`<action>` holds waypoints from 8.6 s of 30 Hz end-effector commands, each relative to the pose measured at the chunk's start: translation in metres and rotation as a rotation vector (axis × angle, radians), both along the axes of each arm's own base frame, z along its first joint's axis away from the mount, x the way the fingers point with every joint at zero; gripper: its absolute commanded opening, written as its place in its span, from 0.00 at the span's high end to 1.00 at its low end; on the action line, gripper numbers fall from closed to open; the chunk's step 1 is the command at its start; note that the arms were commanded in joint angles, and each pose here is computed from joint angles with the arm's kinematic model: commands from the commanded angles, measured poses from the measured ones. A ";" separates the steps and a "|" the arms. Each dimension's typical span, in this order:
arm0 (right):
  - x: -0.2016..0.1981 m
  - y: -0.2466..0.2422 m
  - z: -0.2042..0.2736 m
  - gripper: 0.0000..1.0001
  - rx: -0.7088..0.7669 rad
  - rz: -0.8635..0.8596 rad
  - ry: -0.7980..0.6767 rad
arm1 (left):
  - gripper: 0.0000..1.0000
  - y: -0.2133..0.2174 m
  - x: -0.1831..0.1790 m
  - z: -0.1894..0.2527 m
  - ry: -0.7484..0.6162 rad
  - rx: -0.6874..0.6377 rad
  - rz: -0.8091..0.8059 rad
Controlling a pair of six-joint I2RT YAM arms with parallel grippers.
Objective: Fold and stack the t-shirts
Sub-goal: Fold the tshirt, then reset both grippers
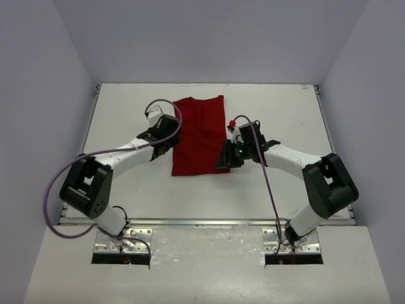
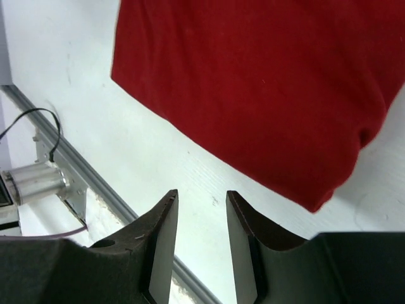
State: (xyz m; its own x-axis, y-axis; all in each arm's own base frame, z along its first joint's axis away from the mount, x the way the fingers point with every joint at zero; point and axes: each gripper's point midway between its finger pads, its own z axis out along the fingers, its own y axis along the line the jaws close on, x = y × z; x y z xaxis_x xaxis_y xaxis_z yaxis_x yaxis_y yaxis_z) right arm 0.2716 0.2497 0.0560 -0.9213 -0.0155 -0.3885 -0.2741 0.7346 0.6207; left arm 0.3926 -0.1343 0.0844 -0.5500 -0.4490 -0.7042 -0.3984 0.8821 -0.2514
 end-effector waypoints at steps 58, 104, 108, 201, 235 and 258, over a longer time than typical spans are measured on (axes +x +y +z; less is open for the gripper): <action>0.020 -0.017 -0.048 0.99 0.084 -0.106 0.079 | 1.00 -0.015 -0.082 -0.060 -0.038 -0.360 -0.141; -0.014 -0.111 -0.037 0.25 -0.276 -0.254 0.116 | 0.55 -0.052 -0.180 -0.075 0.182 -0.420 -0.270; -0.016 -0.094 -0.051 0.31 -0.198 -0.179 0.149 | 0.56 -0.061 -0.177 -0.080 0.193 -0.435 -0.284; 0.206 -0.057 0.029 0.99 -0.158 -0.231 0.069 | 0.99 -0.029 0.086 0.017 -0.045 -0.199 -0.135; 0.201 0.004 0.029 0.99 0.235 -0.016 -0.107 | 1.00 -0.075 0.080 0.004 -0.051 -0.174 -0.306; 0.237 -0.054 -0.049 0.92 0.291 -0.228 0.092 | 1.00 -0.011 0.132 -0.079 0.081 -0.139 -0.096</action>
